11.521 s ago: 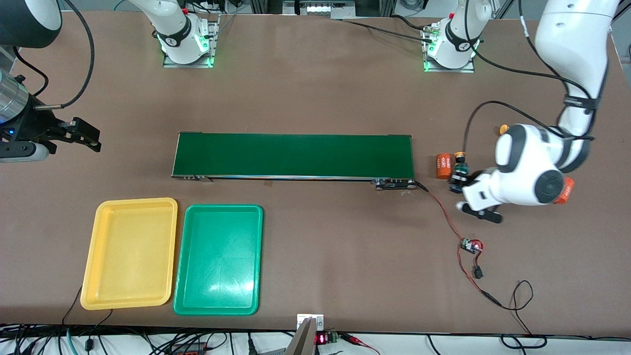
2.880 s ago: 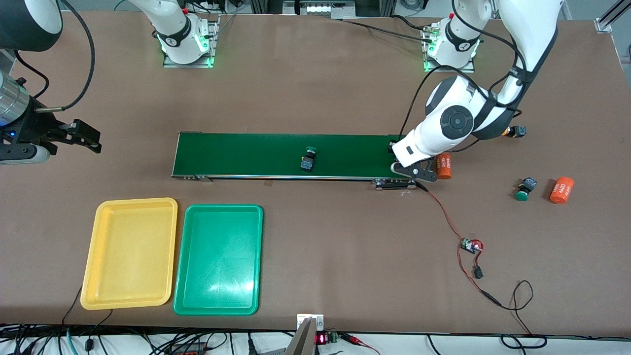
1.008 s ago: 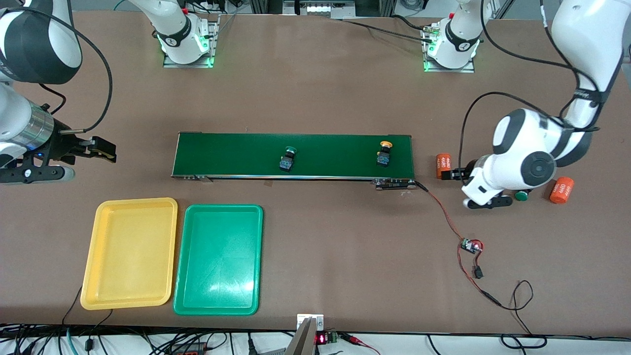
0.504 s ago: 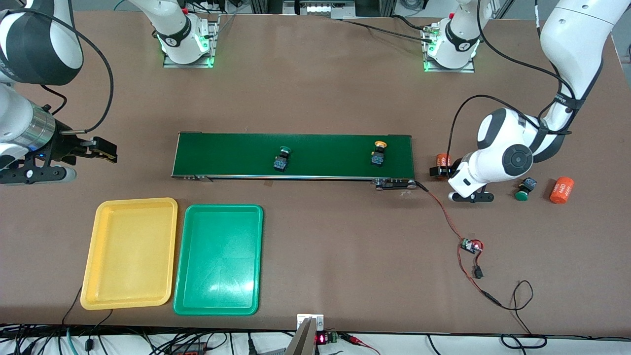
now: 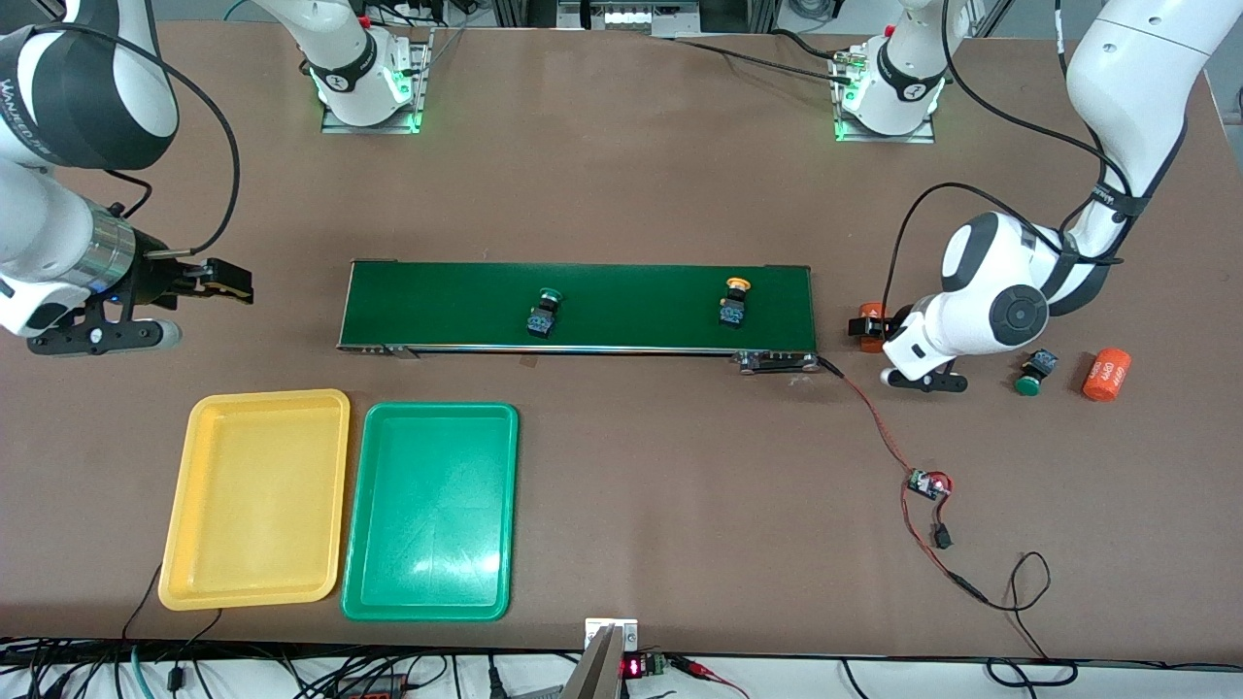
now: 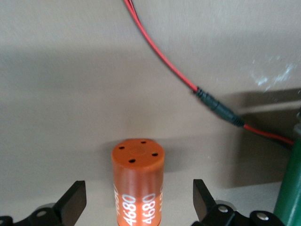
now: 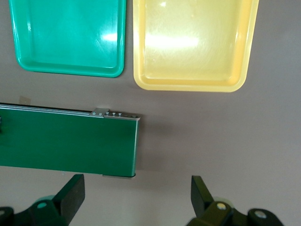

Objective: Sort buttons by color to trays
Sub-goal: 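Grasp the orange cylinder with the left gripper while the right gripper approaches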

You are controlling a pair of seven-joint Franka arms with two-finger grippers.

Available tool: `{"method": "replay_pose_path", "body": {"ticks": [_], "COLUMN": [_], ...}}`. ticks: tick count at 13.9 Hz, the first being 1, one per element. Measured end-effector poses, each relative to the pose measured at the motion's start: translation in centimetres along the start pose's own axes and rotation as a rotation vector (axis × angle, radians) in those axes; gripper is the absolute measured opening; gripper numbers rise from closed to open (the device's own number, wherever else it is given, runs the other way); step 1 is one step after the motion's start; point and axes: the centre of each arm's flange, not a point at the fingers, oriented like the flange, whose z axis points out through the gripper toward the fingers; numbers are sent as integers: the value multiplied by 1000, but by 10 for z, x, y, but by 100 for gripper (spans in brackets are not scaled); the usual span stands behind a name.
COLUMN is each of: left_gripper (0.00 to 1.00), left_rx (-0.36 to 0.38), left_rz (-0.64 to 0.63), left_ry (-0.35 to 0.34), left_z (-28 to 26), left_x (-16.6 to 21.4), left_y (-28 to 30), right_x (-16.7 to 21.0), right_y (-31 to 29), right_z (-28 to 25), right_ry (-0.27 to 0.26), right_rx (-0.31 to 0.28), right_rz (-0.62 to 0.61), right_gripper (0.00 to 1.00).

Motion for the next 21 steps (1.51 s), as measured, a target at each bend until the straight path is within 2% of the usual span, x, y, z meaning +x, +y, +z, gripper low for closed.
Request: {"method": "replay_pose_path", "body": {"ticks": [3, 10, 11, 14, 15, 17, 21], "left_gripper": [100, 98, 91, 57, 50, 50, 50], "left_rx": [0, -23, -25, -24, -24, -18, 70], "left_rz": [2, 5, 6, 9, 10, 16, 127], "left_ry": [-9, 9, 7, 6, 6, 10, 27], "left_z": [5, 17, 19, 20, 19, 18, -13], "left_x": [-3, 0, 0, 0, 0, 1, 0], "left_y": [0, 2, 2, 3, 3, 4, 16], "right_x": [-24, -94, -104, -122, -125, -130, -129], "right_y": [-7, -36, -41, -68, -82, -111, -147], "right_z": [18, 78, 86, 96, 98, 103, 117], "right_ry": [-8, 17, 18, 17, 19, 25, 48], "right_rx": [8, 16, 16, 12, 9, 3, 3], "right_rz": [25, 84, 105, 169, 181, 199, 265], "right_gripper": [100, 100, 100, 100, 100, 100, 100]}}
